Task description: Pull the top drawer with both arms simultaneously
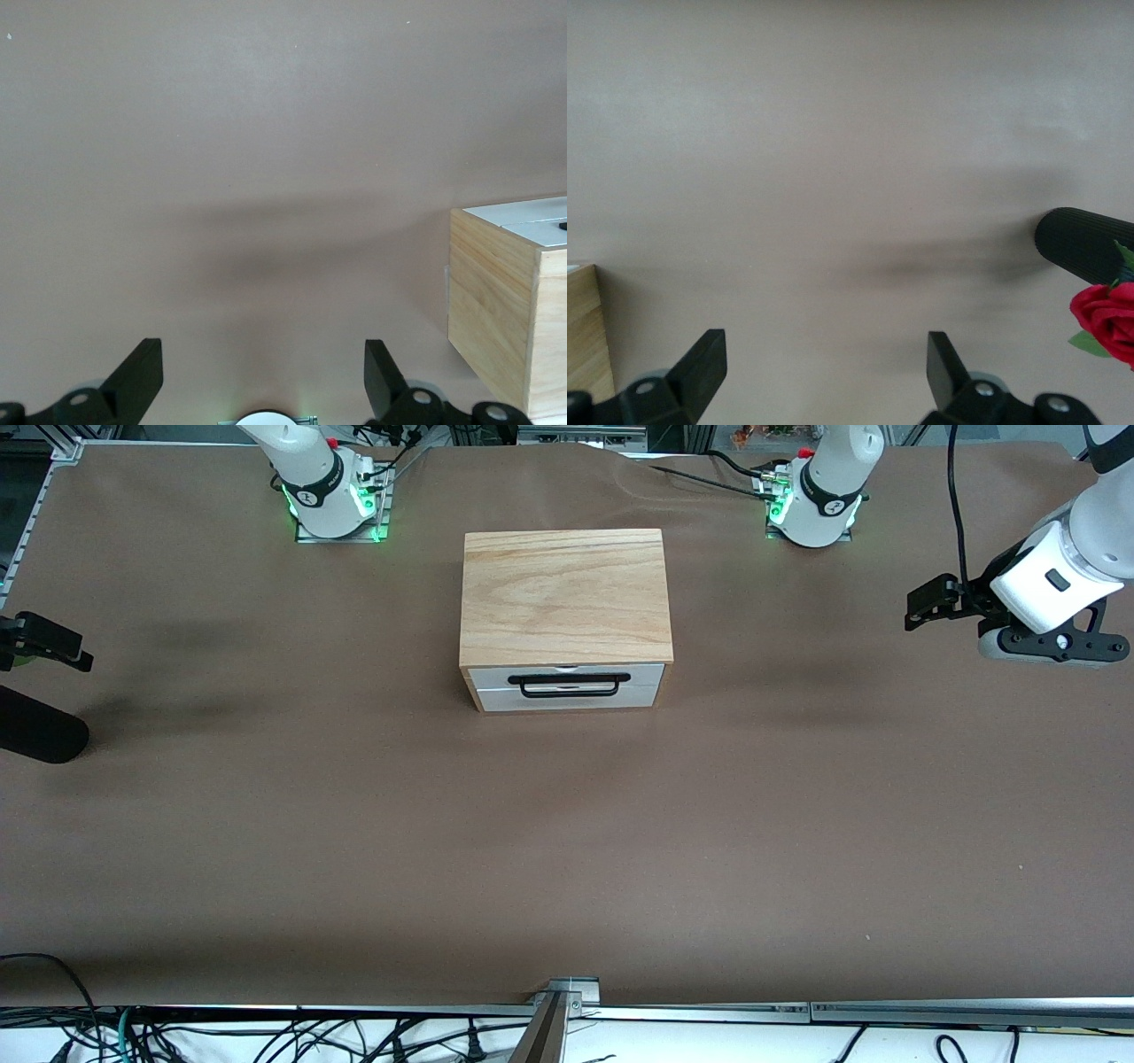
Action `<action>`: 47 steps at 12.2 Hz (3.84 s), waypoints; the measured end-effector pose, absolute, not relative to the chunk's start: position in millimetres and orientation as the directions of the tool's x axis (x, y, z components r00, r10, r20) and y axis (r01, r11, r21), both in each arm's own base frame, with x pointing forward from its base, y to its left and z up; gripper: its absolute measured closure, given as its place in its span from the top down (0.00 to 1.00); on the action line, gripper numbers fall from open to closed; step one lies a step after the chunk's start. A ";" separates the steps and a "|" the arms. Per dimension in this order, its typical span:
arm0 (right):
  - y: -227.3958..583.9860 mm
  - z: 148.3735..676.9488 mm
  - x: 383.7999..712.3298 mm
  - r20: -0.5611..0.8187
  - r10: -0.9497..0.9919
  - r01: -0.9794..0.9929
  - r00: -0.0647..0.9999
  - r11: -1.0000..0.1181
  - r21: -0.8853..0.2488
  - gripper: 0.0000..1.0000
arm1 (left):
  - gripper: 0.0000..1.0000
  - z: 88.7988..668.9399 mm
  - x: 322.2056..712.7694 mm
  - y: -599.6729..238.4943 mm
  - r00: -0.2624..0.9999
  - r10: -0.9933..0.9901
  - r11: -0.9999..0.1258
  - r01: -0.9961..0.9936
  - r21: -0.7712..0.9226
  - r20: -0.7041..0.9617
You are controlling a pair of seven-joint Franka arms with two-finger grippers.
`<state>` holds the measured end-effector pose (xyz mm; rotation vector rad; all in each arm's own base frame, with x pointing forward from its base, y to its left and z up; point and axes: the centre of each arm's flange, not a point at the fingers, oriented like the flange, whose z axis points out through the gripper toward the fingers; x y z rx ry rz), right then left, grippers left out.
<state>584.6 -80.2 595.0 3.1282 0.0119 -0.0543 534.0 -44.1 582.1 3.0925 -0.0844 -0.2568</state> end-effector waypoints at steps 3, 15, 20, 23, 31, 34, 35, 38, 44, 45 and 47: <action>-80.2 595.0 584.6 -0.035 0.007 0.008 0.999 -1.000 0.013 1.00 | 1.00 581.7 534.1 -44.1 0.985 -0.057 -0.998 -0.050 0.042 -0.164; -80.1 594.9 584.7 -0.035 0.008 0.008 0.999 -1.000 0.013 1.00 | 1.00 590.7 544.5 -47.2 0.988 -0.060 -0.998 -0.056 0.032 -0.140; -80.1 594.9 584.7 -0.035 0.008 0.008 0.999 -1.000 0.013 1.00 | 1.00 584.0 548.5 -46.3 0.987 -0.054 -0.998 -0.050 0.032 -0.152; -80.1 594.9 584.7 -0.035 0.008 0.008 0.999 -1.000 0.013 1.00 | 1.00 578.3 551.2 -46.3 0.986 -0.051 -0.998 -0.046 0.031 -0.161; -68.5 554.3 596.6 -0.119 0.026 0.027 0.993 -1.000 0.005 1.00 | 1.00 554.5 572.2 -49.6 0.996 -0.026 -0.999 -0.023 0.033 -0.085; -29.5 514.3 611.9 -0.172 0.060 0.037 0.983 -0.991 -0.131 1.00 | 1.00 509.3 583.0 -61.4 0.999 -0.012 -0.993 -0.008 0.114 -0.034; -17.1 497.0 617.9 -0.189 0.063 0.021 0.980 -0.976 -0.216 1.00 | 1.00 489.7 585.0 -67.0 1.000 -0.002 -0.986 0.003 0.168 -0.030; 9.7 442.4 638.4 -0.242 0.032 -0.097 0.970 -0.858 -0.504 1.00 | 1.00 424.4 589.4 -96.6 0.999 0.025 -0.933 0.032 0.359 -0.025; 30.9 335.5 650.4 -0.162 0.069 -0.093 0.984 -0.579 -0.810 1.00 | 1.00 302.2 575.3 -187.3 0.994 0.039 -0.633 0.105 0.767 -0.104; 37.5 319.2 645.1 -0.149 0.054 -0.100 0.987 -0.521 -0.848 1.00 | 1.00 278.8 569.5 -195.5 0.997 0.025 -0.567 0.071 0.821 -0.068; 62.5 296.0 632.4 -0.119 0.041 -0.093 0.992 -0.396 -0.914 1.00 | 1.00 233.4 556.0 -207.9 1.000 0.007 -0.481 0.001 0.876 0.003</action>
